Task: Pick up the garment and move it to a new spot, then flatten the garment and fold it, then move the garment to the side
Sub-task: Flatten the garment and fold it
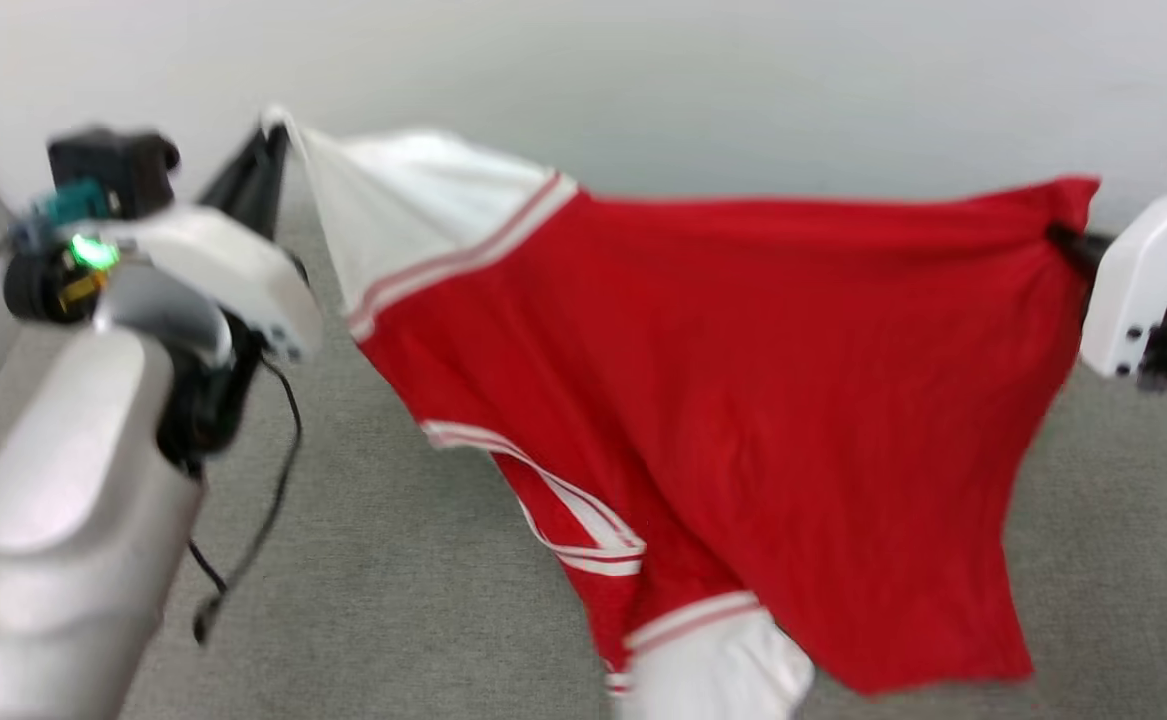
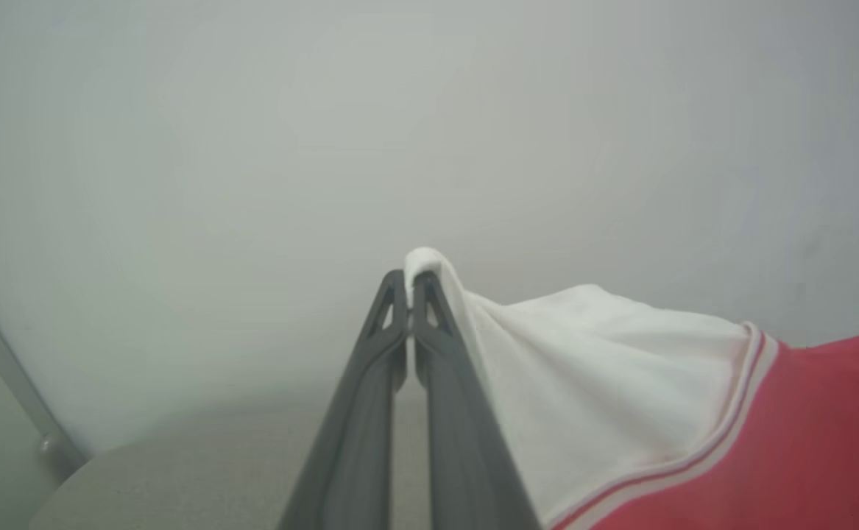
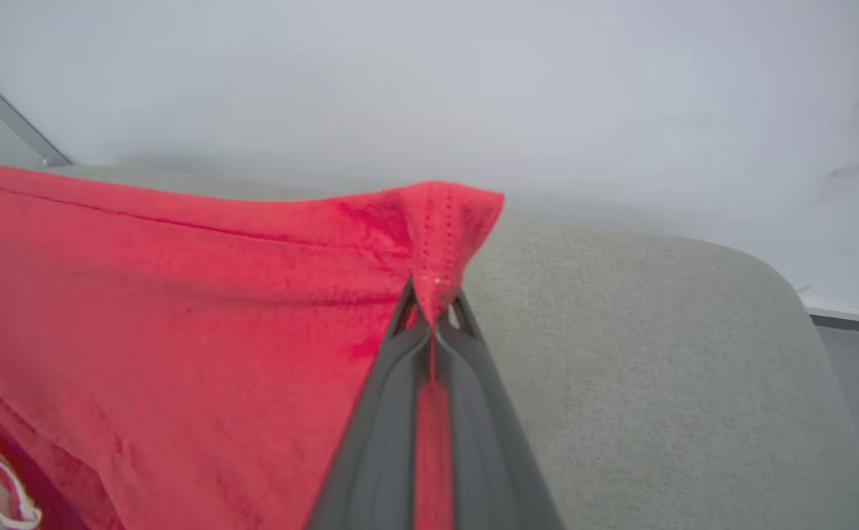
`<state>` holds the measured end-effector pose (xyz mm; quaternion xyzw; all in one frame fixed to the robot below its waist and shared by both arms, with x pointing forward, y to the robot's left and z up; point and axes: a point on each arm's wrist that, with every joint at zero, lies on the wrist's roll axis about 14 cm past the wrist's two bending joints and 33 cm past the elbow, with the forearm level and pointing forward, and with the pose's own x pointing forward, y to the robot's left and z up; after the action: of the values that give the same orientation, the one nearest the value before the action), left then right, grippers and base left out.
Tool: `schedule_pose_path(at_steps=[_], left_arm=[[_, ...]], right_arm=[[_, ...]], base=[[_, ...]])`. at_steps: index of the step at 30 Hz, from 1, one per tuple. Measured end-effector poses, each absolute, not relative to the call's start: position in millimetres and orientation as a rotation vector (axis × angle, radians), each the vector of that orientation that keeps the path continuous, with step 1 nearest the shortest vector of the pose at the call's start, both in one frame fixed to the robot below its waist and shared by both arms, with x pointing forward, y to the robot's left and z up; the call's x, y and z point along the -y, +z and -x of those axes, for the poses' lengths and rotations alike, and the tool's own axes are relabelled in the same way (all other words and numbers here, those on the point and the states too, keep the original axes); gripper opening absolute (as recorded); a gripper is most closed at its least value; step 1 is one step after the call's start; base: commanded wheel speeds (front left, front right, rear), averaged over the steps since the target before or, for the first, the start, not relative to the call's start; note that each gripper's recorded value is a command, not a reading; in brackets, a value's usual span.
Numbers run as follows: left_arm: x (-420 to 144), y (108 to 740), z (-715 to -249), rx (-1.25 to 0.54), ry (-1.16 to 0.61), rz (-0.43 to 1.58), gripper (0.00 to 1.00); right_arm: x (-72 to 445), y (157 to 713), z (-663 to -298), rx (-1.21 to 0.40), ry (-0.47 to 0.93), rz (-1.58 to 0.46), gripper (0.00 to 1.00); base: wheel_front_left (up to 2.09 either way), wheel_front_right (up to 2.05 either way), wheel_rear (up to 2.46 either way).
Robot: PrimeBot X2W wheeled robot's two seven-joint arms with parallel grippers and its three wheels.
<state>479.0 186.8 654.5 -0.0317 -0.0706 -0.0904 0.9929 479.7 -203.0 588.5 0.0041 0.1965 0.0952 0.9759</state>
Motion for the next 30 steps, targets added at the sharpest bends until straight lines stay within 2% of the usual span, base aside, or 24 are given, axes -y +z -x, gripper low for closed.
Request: schedule_pose_path(at_steps=[8,18,25,30], left_arm=[[-191.8,741.2,-532.2,0.328,-0.156,-0.028,0.00],[-193.0,824.8,-601.2,0.561,-0.150,-0.116,0.00],[-193.8,809.4,-661.7,0.584,-0.147,-0.104,0.00],[-194.5,739.7,-709.5,0.493,-0.139,-0.066,0.00]], right_arm=[[213.5,651.7,-523.5,-0.196,0.145,0.006,0.00],[213.6,733.9,-603.5,0.098,0.114,0.056,0.00],[205.7,727.6,-663.4,0.159,0.126,0.078,0.00],[199.1,685.6,-707.9,0.143,0.143,0.084,0.00]], base=[[0.00,0.00,0.00],[0.00,0.00,0.00],[0.00,0.00,0.00],[0.00,0.00,0.00]])
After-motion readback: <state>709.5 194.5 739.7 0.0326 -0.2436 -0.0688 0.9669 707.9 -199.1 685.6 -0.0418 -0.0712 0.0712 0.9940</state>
